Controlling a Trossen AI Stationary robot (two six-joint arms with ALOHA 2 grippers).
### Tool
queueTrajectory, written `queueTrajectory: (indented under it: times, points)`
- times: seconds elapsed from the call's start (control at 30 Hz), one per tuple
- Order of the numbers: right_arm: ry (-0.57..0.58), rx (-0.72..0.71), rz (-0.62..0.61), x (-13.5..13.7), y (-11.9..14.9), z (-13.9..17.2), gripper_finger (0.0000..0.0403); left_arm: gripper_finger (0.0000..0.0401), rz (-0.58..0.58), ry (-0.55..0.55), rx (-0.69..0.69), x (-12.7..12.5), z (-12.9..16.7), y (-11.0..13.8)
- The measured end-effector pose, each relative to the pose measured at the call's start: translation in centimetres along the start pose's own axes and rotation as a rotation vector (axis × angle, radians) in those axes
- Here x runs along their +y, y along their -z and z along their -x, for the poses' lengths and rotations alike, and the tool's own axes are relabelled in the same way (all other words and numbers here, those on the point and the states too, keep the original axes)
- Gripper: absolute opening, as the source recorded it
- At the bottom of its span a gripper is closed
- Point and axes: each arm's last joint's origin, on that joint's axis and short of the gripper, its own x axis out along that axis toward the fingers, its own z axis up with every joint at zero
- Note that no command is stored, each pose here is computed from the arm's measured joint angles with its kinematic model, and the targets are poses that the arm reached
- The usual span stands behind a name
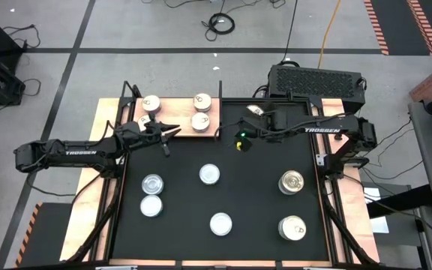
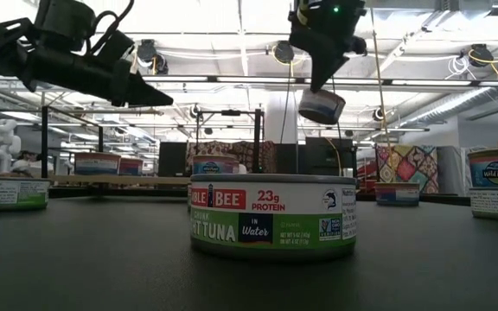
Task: Stack canned seafood by type on shelf
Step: Put the blue-pink tuna can on the shelf
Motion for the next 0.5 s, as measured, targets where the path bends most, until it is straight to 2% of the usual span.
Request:
queueTrajectory:
  times: [0.1,0.27,0.5]
  points:
    - [-0.05,0.03,0.054,1.9,0.3,-0.7,0.0,0.0072,0.001,-0.008,0.003,0.1,0.0,0.0]
    - [-0.069,0.05,0.155,5.3,0.1,-1.2,0.0,0.0072,0.002,-0.016,0.012,0.3,0.0,0.2]
    - [-0.157,0.001,0.261,9.7,-2.4,-0.8,0.0,0.0072,0.002,-0.02,0.029,0.4,0.0,0.3]
